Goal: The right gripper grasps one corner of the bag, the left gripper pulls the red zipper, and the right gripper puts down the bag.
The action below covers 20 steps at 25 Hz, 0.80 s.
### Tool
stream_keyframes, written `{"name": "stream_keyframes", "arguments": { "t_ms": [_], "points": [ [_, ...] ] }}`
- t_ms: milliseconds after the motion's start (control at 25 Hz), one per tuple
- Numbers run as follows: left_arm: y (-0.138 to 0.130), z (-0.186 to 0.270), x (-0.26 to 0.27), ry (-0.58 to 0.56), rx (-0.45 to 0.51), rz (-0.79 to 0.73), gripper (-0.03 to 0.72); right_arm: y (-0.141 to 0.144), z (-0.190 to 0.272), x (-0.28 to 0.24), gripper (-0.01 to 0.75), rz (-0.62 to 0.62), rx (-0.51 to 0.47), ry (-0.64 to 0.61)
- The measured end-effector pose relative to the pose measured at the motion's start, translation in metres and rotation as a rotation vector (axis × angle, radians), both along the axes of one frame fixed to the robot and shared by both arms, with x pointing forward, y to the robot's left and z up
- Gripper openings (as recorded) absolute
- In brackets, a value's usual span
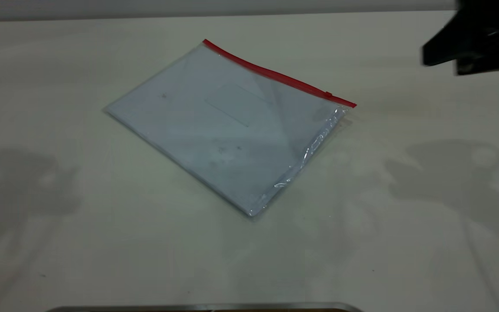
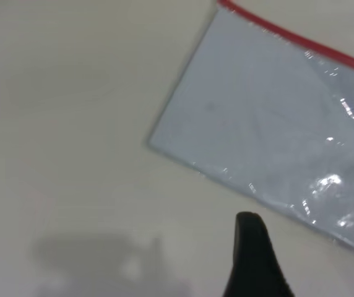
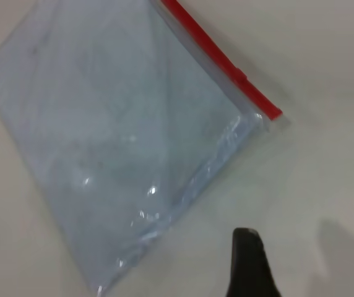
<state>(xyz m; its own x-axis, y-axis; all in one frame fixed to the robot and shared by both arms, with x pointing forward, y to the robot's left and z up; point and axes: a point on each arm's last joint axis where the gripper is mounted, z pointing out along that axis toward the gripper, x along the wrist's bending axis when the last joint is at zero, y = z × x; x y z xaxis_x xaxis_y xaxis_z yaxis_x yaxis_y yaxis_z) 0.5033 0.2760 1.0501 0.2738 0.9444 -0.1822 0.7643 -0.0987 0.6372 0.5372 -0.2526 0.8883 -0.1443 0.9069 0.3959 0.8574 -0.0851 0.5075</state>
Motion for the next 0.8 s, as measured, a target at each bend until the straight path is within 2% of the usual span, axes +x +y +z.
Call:
{"name": "stream_keyframes", "arguments": {
  "t_ms": [200,440,560,800],
  "points": [
    [-0.004,-0.003,0.014,-0.01,-0.041,-0.02,0.534,0.01,-0.053,0.038,0.534,0.083,0.077,0.043],
    [-0.004,-0.007,0.018,-0.001,-0.047,-0.028,0.534,0.017,-0.108,0.073,0.534,0.11,0.136,0.074],
    [-0.004,-0.007,0.019,-0.004,-0.047,-0.026,0.534,0.019,-0.122,0.085,0.534,0.117,0.154,0.066],
    [-0.004,-0.007,0.019,-0.005,-0.046,-0.026,0.534,0.03,-0.136,0.096,0.534,0.16,0.255,0.05]
  ]
}}
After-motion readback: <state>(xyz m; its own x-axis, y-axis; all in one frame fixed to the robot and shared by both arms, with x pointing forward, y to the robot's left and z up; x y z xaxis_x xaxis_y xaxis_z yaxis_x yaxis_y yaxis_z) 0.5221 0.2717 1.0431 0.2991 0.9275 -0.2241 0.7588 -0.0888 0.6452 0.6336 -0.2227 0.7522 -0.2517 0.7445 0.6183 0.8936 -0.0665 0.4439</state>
